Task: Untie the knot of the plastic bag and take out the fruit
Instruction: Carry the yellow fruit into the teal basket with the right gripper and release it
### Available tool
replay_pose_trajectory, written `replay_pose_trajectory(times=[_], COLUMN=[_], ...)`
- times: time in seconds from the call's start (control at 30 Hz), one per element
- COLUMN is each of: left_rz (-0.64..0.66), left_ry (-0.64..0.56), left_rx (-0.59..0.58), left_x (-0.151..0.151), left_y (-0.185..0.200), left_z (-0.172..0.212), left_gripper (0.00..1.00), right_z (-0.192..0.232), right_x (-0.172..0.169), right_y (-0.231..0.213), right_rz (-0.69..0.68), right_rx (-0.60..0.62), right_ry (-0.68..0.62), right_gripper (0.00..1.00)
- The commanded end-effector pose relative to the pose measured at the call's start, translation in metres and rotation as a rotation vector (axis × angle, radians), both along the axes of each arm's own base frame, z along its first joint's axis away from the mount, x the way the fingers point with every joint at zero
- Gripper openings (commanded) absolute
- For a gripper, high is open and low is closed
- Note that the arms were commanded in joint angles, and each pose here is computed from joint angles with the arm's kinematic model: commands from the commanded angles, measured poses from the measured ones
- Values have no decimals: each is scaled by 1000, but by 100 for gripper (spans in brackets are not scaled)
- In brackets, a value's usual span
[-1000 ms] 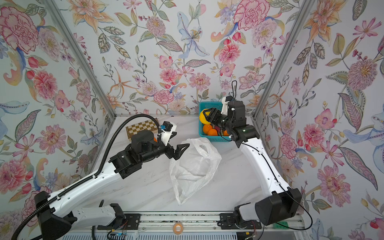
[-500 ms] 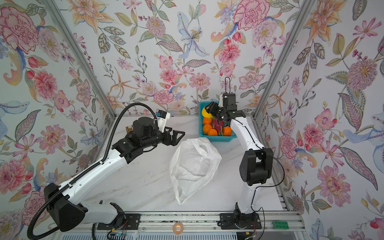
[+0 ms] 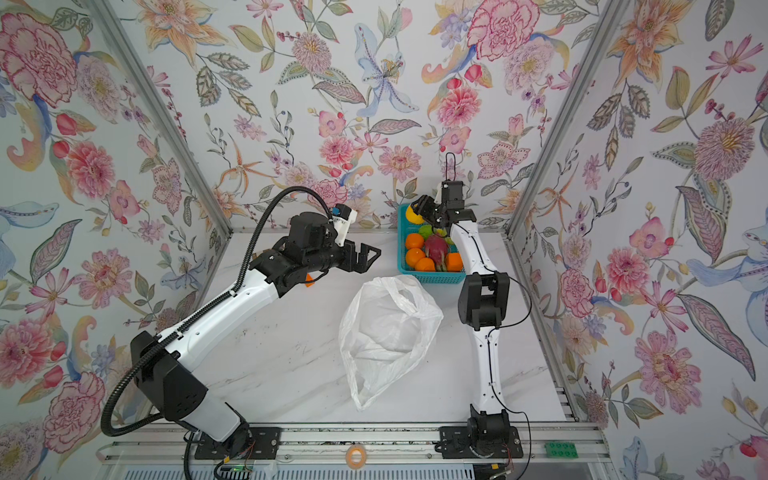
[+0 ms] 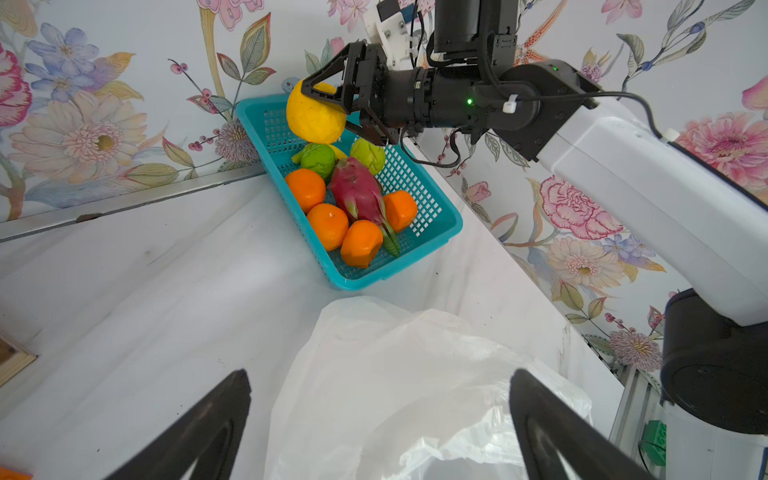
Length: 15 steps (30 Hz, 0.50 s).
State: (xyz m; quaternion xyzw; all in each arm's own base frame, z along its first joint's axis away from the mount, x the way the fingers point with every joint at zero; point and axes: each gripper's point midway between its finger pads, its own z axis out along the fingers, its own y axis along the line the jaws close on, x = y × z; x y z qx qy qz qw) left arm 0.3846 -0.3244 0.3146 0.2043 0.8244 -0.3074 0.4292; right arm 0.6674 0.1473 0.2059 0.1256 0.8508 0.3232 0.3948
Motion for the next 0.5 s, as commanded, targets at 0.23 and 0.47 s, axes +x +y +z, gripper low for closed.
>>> replay_pose_trajectory(times=[0.23,0.47], left_rz=[1,76], left_ry=[7,-18], left_rx=[37,59], left_x=[24,29], left_y=[-2,11], left_z=[-7,-1], left_gripper=[99,99], right_z=[-33,-67], right_x=[53,73], right_y=[1,8], right_rz=[-114,-183], right_rx=[59,30], right_ry=[-154,-223], right_gripper=[56,58])
